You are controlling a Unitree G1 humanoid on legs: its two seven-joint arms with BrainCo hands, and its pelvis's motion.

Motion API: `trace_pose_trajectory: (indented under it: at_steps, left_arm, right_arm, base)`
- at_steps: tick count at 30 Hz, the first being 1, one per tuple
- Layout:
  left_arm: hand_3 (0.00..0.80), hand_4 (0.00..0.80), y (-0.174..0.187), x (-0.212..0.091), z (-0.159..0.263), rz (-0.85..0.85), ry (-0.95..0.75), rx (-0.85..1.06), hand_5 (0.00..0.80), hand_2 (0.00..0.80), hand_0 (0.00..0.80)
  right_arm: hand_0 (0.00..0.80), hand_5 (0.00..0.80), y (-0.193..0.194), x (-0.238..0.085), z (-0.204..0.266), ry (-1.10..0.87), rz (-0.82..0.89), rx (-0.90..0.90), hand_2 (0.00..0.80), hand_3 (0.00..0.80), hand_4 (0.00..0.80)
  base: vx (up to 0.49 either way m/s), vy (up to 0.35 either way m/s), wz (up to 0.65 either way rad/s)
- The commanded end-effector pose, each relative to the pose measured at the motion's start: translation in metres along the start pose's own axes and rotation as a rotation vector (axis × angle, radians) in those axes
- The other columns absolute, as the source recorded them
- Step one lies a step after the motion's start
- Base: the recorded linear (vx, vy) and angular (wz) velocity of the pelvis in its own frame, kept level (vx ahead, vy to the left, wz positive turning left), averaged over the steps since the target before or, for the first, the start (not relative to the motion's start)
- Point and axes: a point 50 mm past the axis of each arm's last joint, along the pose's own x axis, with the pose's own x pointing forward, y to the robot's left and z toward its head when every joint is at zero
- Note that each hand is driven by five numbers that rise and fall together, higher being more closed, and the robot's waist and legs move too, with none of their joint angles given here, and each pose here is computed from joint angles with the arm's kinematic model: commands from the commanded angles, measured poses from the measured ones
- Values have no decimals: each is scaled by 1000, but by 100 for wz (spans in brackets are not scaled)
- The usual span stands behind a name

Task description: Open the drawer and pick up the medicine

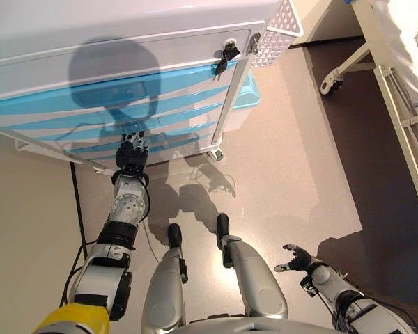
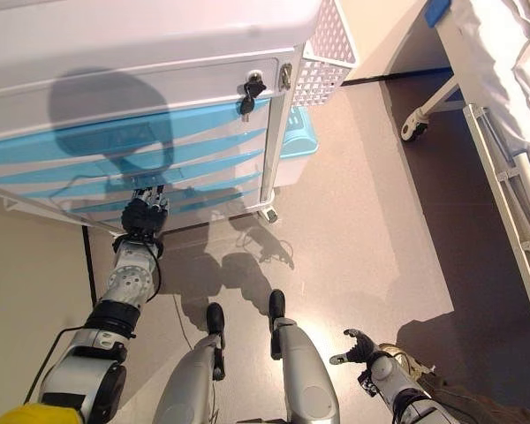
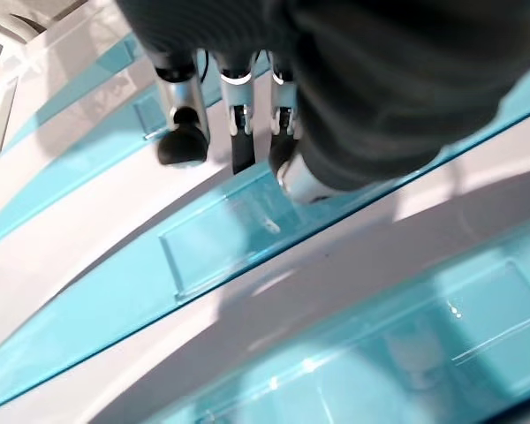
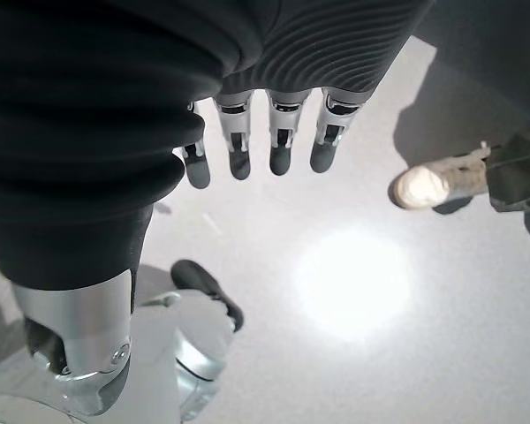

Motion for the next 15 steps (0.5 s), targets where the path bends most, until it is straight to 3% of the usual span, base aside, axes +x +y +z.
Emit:
trace_pose_trajectory:
  at_steps: [1,15]
  left_arm:
    - [800,800,-94,-9,85,-500,-406,57,800,800,800]
    - [800,800,-80,-31,65,-493,-390,-17,800,800,800]
  right_arm:
    - [0,0,6,-13,-44,139,22,-47,0,0,0]
    - [0,0,11,-12,-41,142,14,-46,0,0,0]
  base:
    - [-2,-46,-3]
    - [-17,-37,13]
